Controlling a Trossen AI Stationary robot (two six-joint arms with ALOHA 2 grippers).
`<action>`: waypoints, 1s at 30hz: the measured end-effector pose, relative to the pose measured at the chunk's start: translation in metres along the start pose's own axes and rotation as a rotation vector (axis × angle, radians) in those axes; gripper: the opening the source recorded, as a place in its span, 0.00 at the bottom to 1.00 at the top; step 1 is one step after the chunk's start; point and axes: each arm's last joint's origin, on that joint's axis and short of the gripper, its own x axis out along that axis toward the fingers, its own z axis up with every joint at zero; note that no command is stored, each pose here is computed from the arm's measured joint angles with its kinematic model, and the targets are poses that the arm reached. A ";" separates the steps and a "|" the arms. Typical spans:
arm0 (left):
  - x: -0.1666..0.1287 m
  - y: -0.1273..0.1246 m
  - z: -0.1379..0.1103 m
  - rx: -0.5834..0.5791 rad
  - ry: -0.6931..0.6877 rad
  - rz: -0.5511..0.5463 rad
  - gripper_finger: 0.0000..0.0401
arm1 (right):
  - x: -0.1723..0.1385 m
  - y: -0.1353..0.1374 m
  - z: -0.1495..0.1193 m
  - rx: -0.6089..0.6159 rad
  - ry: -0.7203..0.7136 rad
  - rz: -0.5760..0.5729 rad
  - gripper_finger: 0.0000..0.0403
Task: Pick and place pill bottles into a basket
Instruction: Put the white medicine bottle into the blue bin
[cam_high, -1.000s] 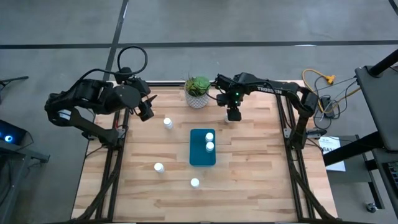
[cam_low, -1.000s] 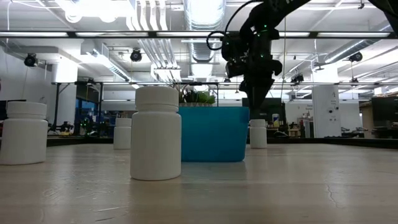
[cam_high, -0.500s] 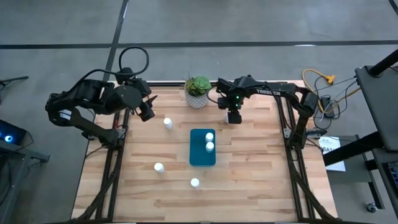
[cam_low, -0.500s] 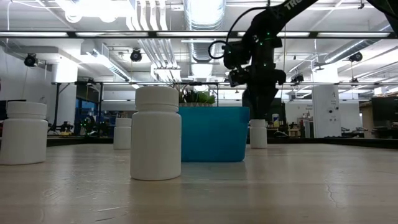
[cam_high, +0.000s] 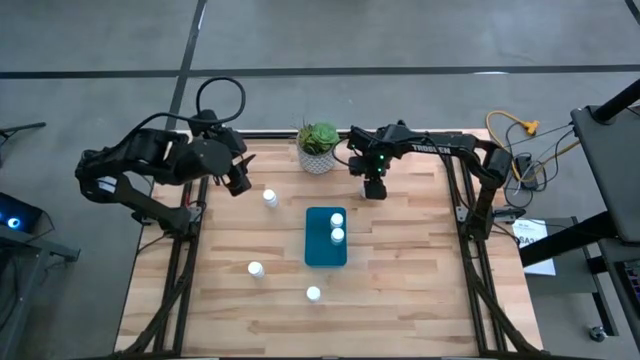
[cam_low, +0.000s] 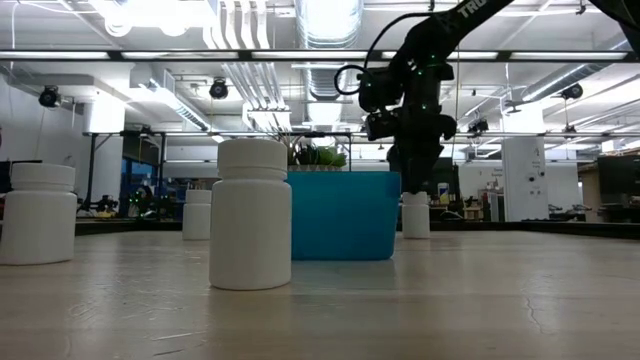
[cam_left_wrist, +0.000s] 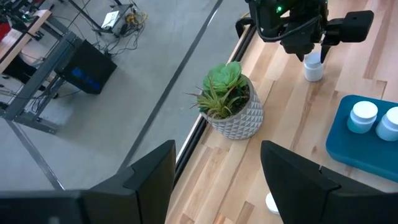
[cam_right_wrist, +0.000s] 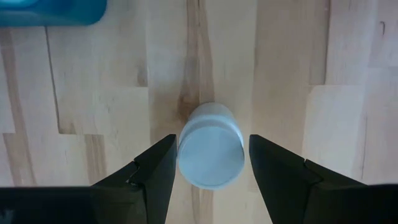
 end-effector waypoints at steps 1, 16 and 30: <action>0.001 -0.001 0.000 0.002 0.003 0.000 0.54 | 0.001 0.000 -0.001 0.000 0.001 0.000 0.48; 0.002 -0.002 0.001 0.005 0.004 0.001 0.54 | 0.013 0.001 -0.006 0.034 0.001 0.016 0.48; 0.001 -0.001 0.001 0.004 0.004 0.000 0.54 | 0.013 0.001 -0.006 0.036 -0.009 0.029 0.37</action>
